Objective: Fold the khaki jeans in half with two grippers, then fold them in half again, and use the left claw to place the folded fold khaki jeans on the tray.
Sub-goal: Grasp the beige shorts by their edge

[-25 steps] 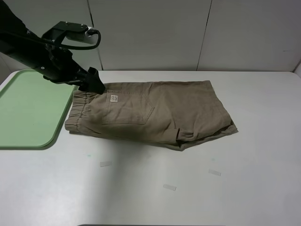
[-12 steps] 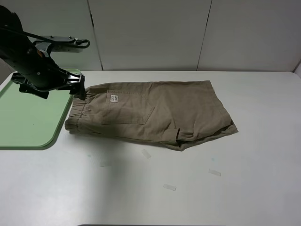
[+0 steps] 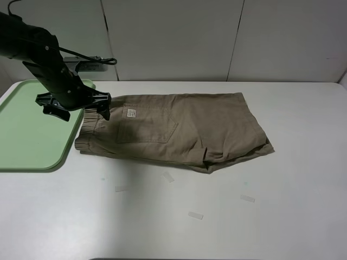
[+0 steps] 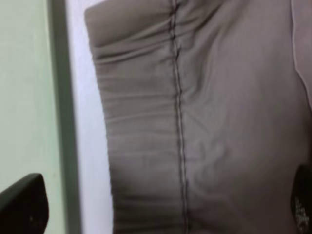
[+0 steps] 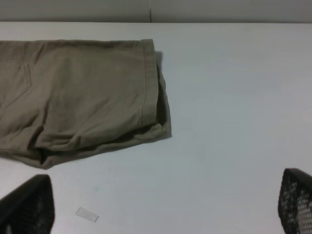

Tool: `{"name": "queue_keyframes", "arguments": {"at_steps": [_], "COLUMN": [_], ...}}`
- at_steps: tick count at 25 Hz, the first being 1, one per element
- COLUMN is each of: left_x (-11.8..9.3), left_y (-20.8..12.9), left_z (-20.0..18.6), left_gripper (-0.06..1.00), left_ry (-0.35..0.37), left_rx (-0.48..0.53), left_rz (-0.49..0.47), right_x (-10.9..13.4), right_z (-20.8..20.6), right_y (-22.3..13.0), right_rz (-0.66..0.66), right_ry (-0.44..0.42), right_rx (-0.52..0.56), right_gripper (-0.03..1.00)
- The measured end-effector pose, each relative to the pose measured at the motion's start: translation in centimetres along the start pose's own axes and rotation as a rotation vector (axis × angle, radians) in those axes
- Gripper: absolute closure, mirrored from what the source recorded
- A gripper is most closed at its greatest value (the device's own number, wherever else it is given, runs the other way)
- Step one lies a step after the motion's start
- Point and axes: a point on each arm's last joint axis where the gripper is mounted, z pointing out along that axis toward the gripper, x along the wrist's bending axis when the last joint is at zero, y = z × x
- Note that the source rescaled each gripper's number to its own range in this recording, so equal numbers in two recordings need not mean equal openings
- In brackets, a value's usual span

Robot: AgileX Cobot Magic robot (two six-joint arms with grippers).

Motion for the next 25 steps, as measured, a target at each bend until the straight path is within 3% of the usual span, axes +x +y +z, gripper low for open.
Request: {"name": "queue_keyframes", "arguments": {"at_steps": [11,25], "left_x": [-0.5,-1.7], "left_y": [0.2,0.7], "left_z": [3.9,6.5], "left_gripper": [-0.06,-0.06], "left_ry": [-0.024,-0.08], "left_rx": [0.021,-0.082], "left_rz": [-0.046,-0.067], "right_x": [0.0,0.0], "right_z": [0.0,0.0], "right_y": [0.0,0.0], "right_rz": [0.0,0.001], "right_ry": [0.0,0.001], "right_rx": [0.0,0.0], "right_gripper": [-0.03,-0.03]}}
